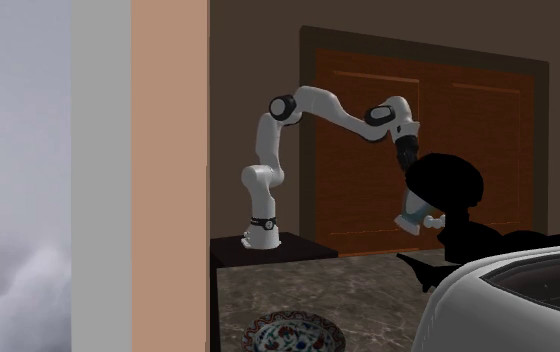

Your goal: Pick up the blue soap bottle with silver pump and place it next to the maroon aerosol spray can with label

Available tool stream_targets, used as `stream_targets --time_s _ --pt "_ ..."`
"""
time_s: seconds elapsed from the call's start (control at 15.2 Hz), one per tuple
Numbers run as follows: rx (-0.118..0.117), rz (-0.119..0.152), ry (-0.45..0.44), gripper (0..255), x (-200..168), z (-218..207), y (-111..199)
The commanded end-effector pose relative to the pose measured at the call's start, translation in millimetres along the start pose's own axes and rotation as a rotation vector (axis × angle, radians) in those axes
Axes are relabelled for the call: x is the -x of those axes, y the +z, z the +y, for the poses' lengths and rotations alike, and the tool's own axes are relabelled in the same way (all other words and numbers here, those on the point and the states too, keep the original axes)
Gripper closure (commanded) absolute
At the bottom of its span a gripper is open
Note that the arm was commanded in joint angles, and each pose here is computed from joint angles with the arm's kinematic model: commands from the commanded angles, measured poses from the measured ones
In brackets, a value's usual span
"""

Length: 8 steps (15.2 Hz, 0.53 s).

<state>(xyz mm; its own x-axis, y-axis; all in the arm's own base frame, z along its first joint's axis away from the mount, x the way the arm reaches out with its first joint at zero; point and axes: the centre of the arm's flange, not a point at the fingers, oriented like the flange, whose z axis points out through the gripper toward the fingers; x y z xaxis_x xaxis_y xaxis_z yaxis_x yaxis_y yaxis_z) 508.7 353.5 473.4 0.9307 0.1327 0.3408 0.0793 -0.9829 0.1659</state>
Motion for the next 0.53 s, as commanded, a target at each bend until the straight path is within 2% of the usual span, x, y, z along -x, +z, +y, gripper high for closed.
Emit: stream_targets --time_s 0.0,0.46 --pt "-0.001 0.001 0.000 255 2.9 -2.2 8.9" --pt "-0.001 0.001 0.000 255 15.5 -8.3 43.2"
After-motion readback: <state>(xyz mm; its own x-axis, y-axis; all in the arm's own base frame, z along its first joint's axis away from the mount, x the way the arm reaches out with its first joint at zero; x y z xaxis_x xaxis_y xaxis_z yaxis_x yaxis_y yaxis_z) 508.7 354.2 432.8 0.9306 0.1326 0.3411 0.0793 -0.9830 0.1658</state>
